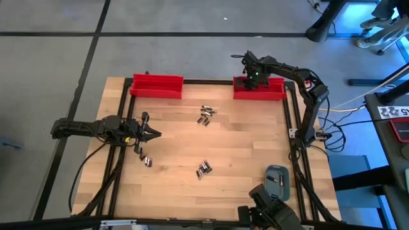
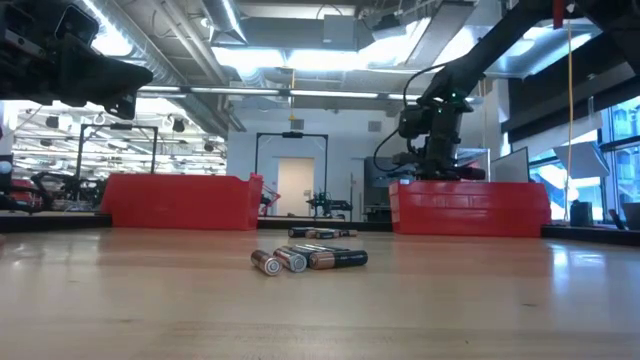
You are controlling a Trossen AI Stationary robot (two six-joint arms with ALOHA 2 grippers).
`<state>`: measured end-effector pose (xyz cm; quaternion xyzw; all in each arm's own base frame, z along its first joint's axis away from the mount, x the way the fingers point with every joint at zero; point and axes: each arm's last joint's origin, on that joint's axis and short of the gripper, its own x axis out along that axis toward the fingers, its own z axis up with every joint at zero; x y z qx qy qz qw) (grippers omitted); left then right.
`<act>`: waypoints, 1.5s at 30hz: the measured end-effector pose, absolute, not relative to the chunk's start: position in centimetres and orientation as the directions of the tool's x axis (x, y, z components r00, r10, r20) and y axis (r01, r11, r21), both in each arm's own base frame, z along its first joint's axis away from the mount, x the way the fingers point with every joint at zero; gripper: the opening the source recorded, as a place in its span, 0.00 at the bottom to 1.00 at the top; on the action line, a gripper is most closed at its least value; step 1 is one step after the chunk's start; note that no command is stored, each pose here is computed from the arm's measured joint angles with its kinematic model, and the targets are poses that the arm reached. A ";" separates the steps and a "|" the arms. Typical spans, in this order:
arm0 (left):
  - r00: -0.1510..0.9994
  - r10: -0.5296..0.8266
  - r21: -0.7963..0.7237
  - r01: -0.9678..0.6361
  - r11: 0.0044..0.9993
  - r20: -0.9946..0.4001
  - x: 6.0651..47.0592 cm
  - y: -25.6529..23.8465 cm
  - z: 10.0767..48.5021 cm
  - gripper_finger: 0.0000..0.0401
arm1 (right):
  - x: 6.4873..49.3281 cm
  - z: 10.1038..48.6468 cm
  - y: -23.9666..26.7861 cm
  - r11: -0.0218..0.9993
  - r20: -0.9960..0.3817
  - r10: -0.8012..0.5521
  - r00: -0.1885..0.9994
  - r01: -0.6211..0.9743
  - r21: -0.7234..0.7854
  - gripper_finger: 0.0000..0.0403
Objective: Sort batteries
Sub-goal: Put the small black battery into the right red bin
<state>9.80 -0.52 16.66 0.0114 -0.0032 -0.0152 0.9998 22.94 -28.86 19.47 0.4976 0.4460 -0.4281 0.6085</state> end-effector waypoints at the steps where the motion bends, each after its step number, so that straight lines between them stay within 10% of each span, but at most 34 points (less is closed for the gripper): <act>1: 1.000 -0.030 0.023 0.030 0.999 0.006 9.8 -0.5 16.7 0.05 | 22.9 19.5 -28.8 0.141 -0.968 -0.074 0.238 0.964 0.226 0.14; 13: 1.000 -0.030 0.006 0.030 1.000 0.006 9.8 -0.5 16.7 0.05 | 23.1 20.5 -29.0 0.178 -0.966 -0.085 0.244 0.958 0.226 0.36; 31: 1.000 -0.031 -0.005 0.031 1.000 0.006 9.8 -0.5 16.7 0.05 | 24.3 35.9 -18.0 0.551 -0.826 -0.497 0.265 0.832 -0.065 0.40; 45: 1.000 -0.031 -0.078 0.031 0.996 0.006 9.8 -0.5 16.7 0.05 | 29.9 25.9 -0.4 0.924 -0.753 -0.290 0.590 0.379 -0.059 0.40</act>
